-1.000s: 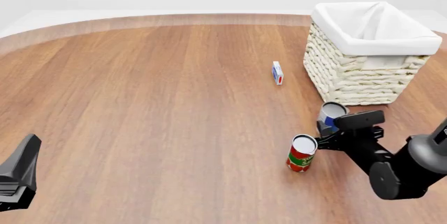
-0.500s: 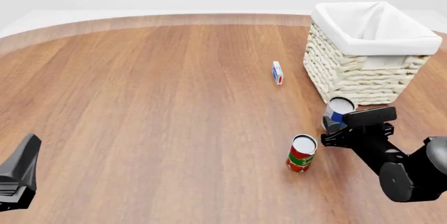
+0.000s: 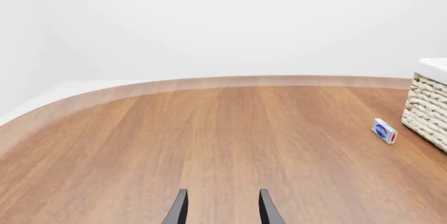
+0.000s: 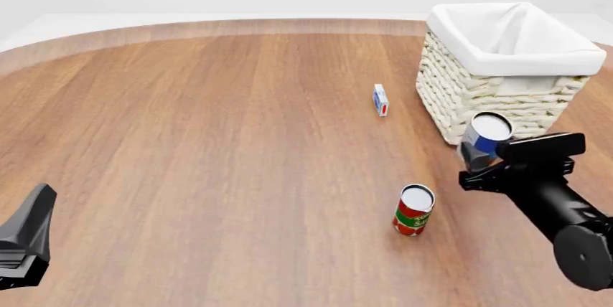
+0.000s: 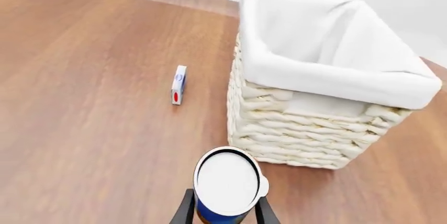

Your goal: Pick up the alphabet soup and the cream cheese box, and put them in the basket.

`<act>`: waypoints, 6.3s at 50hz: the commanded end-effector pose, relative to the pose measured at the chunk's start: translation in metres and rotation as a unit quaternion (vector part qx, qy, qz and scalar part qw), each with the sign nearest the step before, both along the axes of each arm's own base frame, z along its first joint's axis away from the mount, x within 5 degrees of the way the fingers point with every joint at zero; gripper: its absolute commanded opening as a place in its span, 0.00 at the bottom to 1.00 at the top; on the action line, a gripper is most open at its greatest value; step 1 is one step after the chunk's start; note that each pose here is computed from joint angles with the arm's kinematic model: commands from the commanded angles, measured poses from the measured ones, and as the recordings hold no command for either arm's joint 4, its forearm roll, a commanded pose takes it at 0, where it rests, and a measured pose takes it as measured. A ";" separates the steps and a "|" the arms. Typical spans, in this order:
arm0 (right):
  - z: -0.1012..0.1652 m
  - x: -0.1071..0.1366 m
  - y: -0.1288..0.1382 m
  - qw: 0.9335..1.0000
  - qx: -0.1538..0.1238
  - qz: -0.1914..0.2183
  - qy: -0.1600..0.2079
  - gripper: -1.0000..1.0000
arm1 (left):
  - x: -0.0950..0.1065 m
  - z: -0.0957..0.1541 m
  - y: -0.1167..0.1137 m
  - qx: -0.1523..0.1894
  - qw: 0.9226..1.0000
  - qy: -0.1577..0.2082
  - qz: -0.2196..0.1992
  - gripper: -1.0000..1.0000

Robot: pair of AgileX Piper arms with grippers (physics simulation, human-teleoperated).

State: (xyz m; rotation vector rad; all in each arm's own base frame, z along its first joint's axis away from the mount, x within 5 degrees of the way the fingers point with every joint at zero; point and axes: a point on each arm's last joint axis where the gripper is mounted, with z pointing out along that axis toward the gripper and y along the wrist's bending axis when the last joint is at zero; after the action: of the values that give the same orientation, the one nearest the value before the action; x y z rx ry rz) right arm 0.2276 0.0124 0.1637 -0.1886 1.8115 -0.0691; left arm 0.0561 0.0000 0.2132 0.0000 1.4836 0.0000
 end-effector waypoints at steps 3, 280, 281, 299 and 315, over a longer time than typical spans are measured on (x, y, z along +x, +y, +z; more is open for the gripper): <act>0.035 -0.018 -0.002 0.999 0.007 -0.004 -0.041 0.00 | 0.000 0.000 0.000 0.000 1.000 0.000 0.000 1.00; 0.157 0.199 -0.067 0.995 -0.059 -0.077 -0.029 1.00 | 0.000 0.000 0.000 0.000 1.000 0.000 0.000 1.00; 0.159 0.197 -0.065 0.995 -0.058 -0.076 -0.031 1.00 | 0.000 0.000 0.000 0.000 1.000 0.000 0.000 1.00; 0.192 0.142 -0.020 0.994 -0.063 -0.026 -0.081 1.00 | 0.000 0.000 0.000 0.000 1.000 0.000 0.000 1.00; 0.208 0.102 0.010 0.992 -0.062 0.016 -0.108 1.00 | 0.000 0.000 0.000 0.000 1.000 0.000 0.000 1.00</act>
State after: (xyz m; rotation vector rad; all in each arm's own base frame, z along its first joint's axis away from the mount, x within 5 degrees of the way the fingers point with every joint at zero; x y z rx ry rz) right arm 0.3542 0.0057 0.3633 -0.2468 1.6266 -0.2057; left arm 0.0561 0.0000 0.2132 0.0000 1.4836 0.0000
